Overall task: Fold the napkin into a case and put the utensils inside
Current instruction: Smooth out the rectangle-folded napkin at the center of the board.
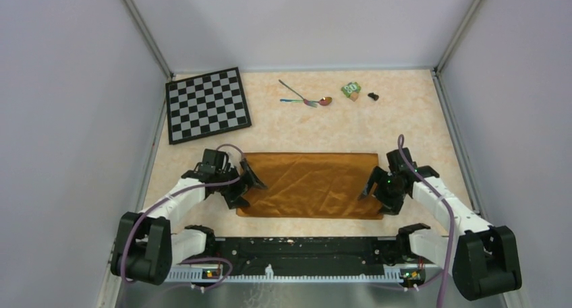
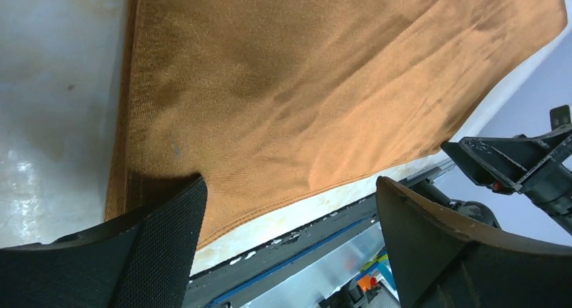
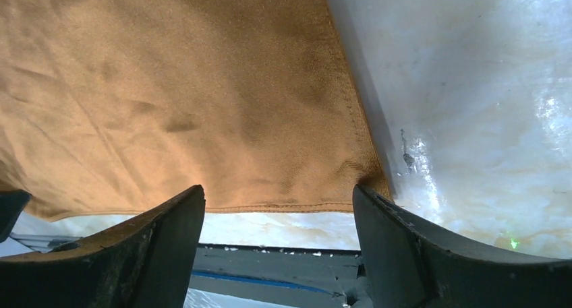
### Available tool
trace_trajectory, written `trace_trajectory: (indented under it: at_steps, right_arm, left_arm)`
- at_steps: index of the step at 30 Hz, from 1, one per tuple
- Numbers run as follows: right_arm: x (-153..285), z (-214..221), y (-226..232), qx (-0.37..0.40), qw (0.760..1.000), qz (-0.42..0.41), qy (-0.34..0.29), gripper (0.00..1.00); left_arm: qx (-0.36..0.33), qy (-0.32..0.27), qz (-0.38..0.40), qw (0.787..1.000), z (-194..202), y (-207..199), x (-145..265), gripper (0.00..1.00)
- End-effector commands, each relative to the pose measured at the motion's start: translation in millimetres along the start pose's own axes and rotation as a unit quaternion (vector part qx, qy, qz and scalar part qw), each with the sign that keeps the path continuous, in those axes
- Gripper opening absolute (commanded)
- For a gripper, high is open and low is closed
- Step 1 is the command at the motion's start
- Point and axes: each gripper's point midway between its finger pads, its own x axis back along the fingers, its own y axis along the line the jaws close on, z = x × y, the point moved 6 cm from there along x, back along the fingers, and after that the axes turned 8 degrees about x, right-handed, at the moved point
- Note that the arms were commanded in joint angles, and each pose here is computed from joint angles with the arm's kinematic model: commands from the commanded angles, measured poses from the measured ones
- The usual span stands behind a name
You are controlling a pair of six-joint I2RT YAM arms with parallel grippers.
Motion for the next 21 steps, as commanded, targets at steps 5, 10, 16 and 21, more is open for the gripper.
trace_trajectory:
  at_steps: [5, 10, 16, 21]
  right_arm:
    - [34.4, -42.4, 43.7, 0.108, 0.986, -0.091, -0.086, 0.83]
    - [34.9, -86.5, 89.3, 0.178, 0.941, -0.253, -0.139, 0.91]
    - [18.4, -124.2, 100.2, 0.173, 0.900, -0.367, -0.158, 0.90]
    - [-4.7, -147.7, 88.6, 0.140, 0.901, -0.381, -0.155, 0.90]
  left_arm:
    - [-0.068, -0.053, 0.018, 0.996, -8.3, -28.6, 30.3, 0.99]
    - [-0.135, -0.070, 0.180, 0.972, -26.9, -86.6, 31.6, 0.99]
    - [-0.139, -0.093, 0.205, 0.964, -72.3, -117.8, -0.9, 0.99]
    - [-0.120, -0.138, 0.166, 0.969, -106.6, -110.9, -29.3, 0.99]
